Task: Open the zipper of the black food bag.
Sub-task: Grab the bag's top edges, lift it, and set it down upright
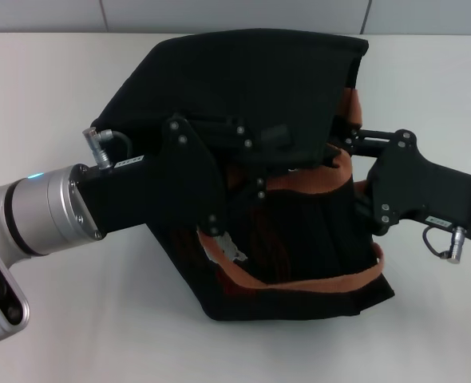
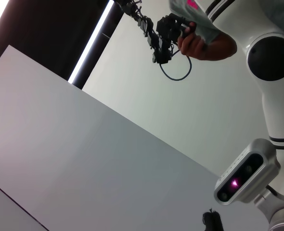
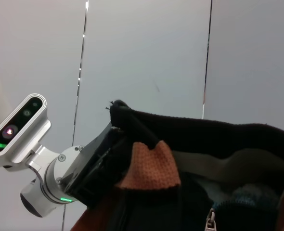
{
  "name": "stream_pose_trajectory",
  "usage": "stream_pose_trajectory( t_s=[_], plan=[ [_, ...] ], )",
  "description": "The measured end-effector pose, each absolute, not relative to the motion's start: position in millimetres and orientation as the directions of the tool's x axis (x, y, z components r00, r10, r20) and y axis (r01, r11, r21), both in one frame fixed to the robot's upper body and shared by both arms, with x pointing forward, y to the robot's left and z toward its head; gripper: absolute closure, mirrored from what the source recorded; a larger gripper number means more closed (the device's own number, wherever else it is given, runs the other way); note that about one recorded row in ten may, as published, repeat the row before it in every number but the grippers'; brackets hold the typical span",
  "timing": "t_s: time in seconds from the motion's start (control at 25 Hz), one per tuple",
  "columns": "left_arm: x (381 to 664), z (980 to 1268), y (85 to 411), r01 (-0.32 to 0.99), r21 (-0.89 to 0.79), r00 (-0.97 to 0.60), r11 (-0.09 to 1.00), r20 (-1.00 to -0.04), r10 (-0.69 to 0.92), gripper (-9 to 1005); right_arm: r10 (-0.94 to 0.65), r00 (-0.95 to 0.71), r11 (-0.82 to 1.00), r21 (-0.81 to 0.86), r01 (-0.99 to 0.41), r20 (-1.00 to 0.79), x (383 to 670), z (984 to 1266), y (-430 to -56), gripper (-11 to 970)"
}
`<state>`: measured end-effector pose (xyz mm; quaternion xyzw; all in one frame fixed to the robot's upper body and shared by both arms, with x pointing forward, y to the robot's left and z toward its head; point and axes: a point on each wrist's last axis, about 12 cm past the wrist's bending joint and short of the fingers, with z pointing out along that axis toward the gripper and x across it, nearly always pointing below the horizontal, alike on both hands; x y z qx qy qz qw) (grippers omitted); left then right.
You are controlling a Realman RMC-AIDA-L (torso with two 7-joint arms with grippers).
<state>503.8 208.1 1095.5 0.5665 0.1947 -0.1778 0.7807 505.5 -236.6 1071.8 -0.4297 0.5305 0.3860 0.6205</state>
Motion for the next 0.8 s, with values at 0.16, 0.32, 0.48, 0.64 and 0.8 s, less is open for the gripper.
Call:
stream_pose_trajectory(
  t_s=[0.16, 0.32, 0.48, 0.64, 0.8],
  plan=[
    [503.9, 1095.8, 207.9, 0.498, 0.816, 0.861, 0.295, -0.504, -0.058, 821, 0.020, 0.134, 0.340, -0.119, -0.933, -0.991, 509.0, 1071.5, -233.7, 512],
    [503.9, 1095.8, 207.9, 0.496, 0.816, 0.862, 0.295, -0.503, -0.058, 821, 0.035, 0.129, 0.372, -0.107, -0.922, -0.991, 511.8, 1071.5, -233.4, 640],
    [503.8, 1095.9, 207.9, 0.496, 0.816, 0.862, 0.295, -0.503, -0.059, 822, 0.053, 0.131, 0.388, -0.100, -0.916, -0.990, 512.6, 1072.7, -233.9, 805],
    [503.7, 1095.9, 207.9, 0.496, 0.816, 0.862, 0.295, -0.503, -0.059, 821, 0.054, 0.134, 0.387, -0.103, -0.916, -0.990, 512.5, 1073.0, -233.9, 916],
    [503.8, 1095.9, 207.8, 0.496, 0.816, 0.862, 0.296, -0.503, -0.060, 821, 0.051, 0.149, 0.383, -0.119, -0.916, -0.987, 510.2, 1072.3, -234.6, 949]
  ],
)
